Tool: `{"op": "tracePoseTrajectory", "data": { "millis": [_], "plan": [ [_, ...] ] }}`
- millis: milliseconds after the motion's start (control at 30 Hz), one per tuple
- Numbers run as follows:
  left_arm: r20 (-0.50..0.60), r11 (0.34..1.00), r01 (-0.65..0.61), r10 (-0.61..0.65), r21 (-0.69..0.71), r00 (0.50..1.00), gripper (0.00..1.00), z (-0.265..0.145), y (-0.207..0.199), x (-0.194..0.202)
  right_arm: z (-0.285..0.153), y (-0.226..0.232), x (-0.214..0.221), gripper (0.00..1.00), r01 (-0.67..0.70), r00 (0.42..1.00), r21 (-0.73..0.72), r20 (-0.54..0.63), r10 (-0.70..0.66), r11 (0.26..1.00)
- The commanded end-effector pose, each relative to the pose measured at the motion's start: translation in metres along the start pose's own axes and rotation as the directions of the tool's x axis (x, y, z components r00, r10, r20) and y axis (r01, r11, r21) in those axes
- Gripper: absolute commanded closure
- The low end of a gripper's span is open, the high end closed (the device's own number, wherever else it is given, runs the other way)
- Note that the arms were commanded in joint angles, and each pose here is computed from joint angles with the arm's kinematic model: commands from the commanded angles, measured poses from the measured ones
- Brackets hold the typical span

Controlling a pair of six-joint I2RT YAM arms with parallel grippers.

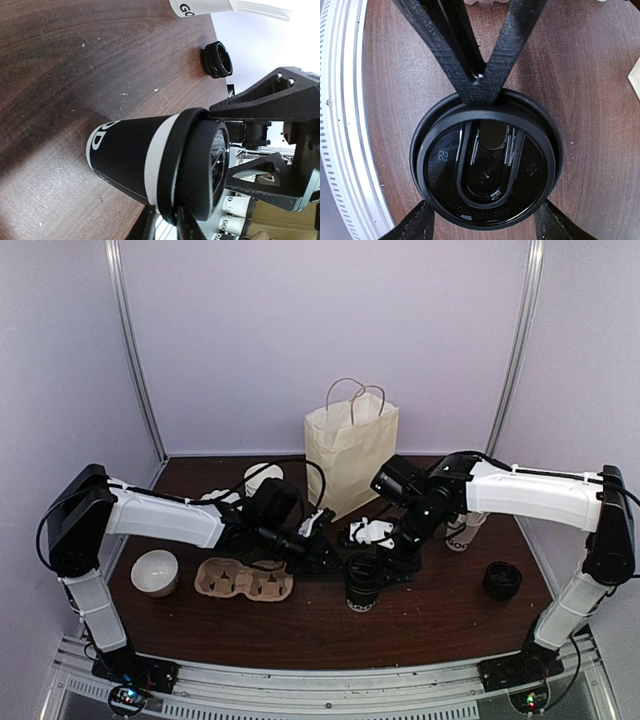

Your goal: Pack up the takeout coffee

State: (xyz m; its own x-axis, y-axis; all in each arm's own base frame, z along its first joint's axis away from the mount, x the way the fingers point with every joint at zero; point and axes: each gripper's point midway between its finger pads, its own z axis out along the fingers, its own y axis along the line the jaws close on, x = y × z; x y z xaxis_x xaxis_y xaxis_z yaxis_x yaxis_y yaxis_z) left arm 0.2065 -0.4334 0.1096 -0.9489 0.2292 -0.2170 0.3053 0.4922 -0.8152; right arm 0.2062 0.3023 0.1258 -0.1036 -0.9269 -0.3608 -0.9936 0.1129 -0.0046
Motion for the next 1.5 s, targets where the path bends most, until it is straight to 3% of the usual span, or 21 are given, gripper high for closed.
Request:
{"op": "tracePoseTrajectory", "data": {
  "millis": [0, 200, 333, 700, 967, 1267, 1467],
  "plan": [
    [-0.020, 0.955, 0.041, -0.049, -0.294, 0.999, 0.79, 0.017, 0.085, 0.024, 0.048, 0.007, 0.018, 0.31, -0.007, 0.997, -0.052, -0.083, 0.003, 0.999],
    [0.068, 0.954, -0.084, 0.108, -0.287, 0.992, 0.68, -0.014, 0.041, -0.001, 0.036, -0.012, 0.013, 0.30, -0.002, 0.998, 0.070, -0.061, 0.007, 0.998],
    [0.096, 0.951, -0.156, 0.188, -0.268, 0.978, 0.63, -0.021, 0.013, -0.008, 0.041, -0.011, 0.016, 0.30, -0.008, 0.996, 0.057, -0.085, 0.013, 0.998],
    [0.178, 0.918, -0.334, 0.372, -0.211, 0.911, 0.56, -0.042, -0.061, -0.028, -0.041, -0.020, -0.025, 0.24, 0.020, 0.999, 0.120, 0.043, -0.026, 0.993],
    [0.179, 0.916, -0.299, 0.352, -0.267, 0.919, 0.51, -0.053, -0.052, -0.020, -0.052, -0.027, -0.028, 0.24, -0.042, 0.994, 0.082, 0.105, 0.033, 0.996],
    [0.167, 0.914, -0.240, 0.306, -0.327, 0.937, 0.44, -0.037, -0.039, 0.004, -0.036, -0.035, -0.026, 0.24, -0.166, 0.965, -0.153, 0.175, 0.193, 0.974],
    [0.168, 0.919, -0.191, 0.261, -0.345, 0.951, 0.43, -0.023, -0.026, 0.002, -0.017, -0.028, -0.017, 0.23, -0.200, 0.963, -0.219, 0.138, 0.233, 0.955]
  ]
}}
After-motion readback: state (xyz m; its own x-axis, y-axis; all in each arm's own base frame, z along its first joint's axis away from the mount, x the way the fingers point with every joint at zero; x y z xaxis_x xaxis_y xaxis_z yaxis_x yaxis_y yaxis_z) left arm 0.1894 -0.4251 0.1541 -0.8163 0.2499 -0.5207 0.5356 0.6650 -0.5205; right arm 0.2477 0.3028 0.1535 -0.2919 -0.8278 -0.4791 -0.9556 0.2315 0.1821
